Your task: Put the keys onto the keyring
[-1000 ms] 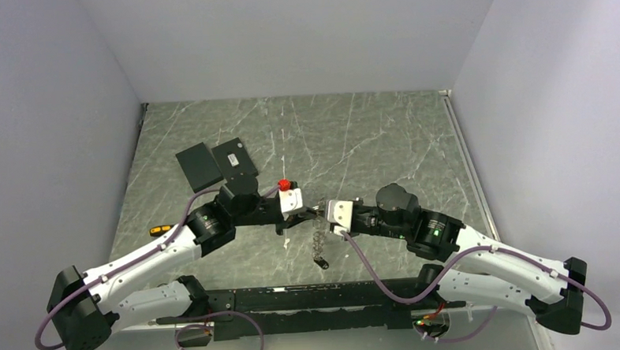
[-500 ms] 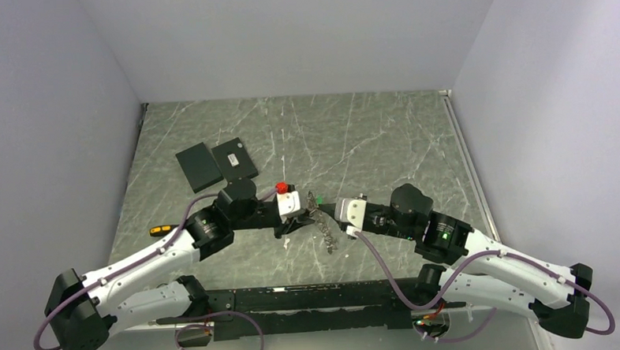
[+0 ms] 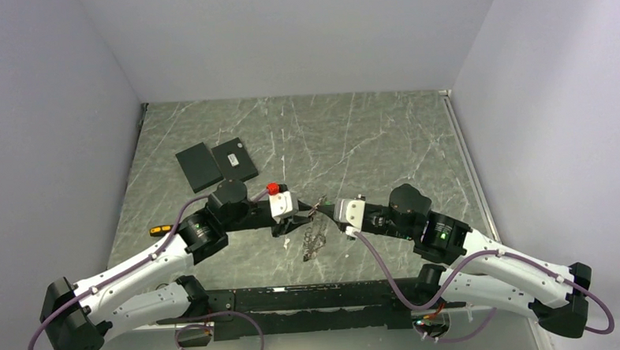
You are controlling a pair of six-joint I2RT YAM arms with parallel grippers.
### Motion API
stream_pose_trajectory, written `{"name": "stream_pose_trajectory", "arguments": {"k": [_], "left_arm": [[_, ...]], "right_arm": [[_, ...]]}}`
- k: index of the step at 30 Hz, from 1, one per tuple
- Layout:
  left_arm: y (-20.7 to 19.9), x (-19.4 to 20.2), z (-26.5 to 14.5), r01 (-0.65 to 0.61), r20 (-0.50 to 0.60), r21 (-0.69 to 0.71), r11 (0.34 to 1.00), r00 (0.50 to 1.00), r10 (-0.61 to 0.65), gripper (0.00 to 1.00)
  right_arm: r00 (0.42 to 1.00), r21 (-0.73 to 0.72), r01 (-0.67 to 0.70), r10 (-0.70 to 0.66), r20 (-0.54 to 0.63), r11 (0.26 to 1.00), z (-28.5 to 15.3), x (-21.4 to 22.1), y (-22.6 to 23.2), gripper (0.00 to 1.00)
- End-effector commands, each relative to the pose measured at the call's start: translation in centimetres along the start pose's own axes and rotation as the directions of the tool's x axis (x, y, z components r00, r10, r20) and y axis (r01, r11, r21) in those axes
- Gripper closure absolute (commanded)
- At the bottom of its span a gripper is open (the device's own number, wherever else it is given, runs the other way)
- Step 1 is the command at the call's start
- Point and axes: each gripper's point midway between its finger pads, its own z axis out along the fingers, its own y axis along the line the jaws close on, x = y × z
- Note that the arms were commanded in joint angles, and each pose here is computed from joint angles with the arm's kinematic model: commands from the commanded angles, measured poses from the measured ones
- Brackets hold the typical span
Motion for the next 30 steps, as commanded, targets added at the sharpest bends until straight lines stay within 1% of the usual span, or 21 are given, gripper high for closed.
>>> {"name": "stream_pose_trajectory", "arguments": {"k": [1, 2, 4, 6, 11, 16, 20, 27, 30], "left_arm": [[0.3, -1.5, 0.1, -0.017, 0.060, -0.016, 1.000, 0.998, 0.018, 0.71], [0.4, -1.5, 0.1, -0.018, 0.062, -0.022, 1.000, 0.998, 0.019, 0.75], [0.3, -1.6, 0.1, -0.026, 0.065, -0.016, 1.000, 0.998, 0.027, 0.92], [0.3, -1.6, 0.0, -0.029, 0.063, -0.017, 0.999, 0.998, 0.030, 1.00], [0.3, -1.8, -0.3, -0.029, 0.066, -0.024, 0.999, 0.997, 0.030, 1.00], [0.2, -1.7, -0.6, -0.018, 0.072, -0.030, 0.999, 0.997, 0.021, 1.00], [0.1, -2.0, -0.8, 0.000, 0.096, -0.041, 0.999, 0.995, 0.004, 1.00], [-0.2, -2.5, -1.0, 0.021, 0.124, -0.033, 0.999, 0.992, -0.017, 1.00], [-0.2, -2.8, -1.0, 0.021, 0.127, -0.032, 0.999, 0.992, -0.016, 1.00]], "right_arm": [[0.995, 0.042, 0.001, -0.005, 0.102, 0.999, 0.2, -2.4, -1.1, 1.00], [0.993, 0.049, -0.002, -0.003, 0.117, 0.999, 0.2, -2.7, -1.2, 1.00], [0.992, 0.051, -0.009, 0.003, 0.128, 0.999, 0.3, -2.7, -1.2, 1.00], [0.990, 0.060, -0.022, 0.013, 0.141, 0.998, 0.3, -2.7, -1.2, 1.00], [0.981, 0.110, -0.048, 0.026, 0.193, 0.993, 0.2, -3.1, -1.8, 1.00], [0.957, 0.217, -0.089, 0.023, 0.289, 0.972, -0.7, -4.5, -3.6, 1.00], [0.936, 0.259, -0.118, 0.020, 0.352, 0.959, -1.1, -5.3, -4.2, 1.00], [0.893, 0.279, -0.167, 0.025, 0.449, 0.946, -1.2, -6.2, -4.5, 1.00], [0.887, 0.277, -0.172, 0.026, 0.461, 0.945, -0.8, -6.2, -4.6, 1.00]]}}
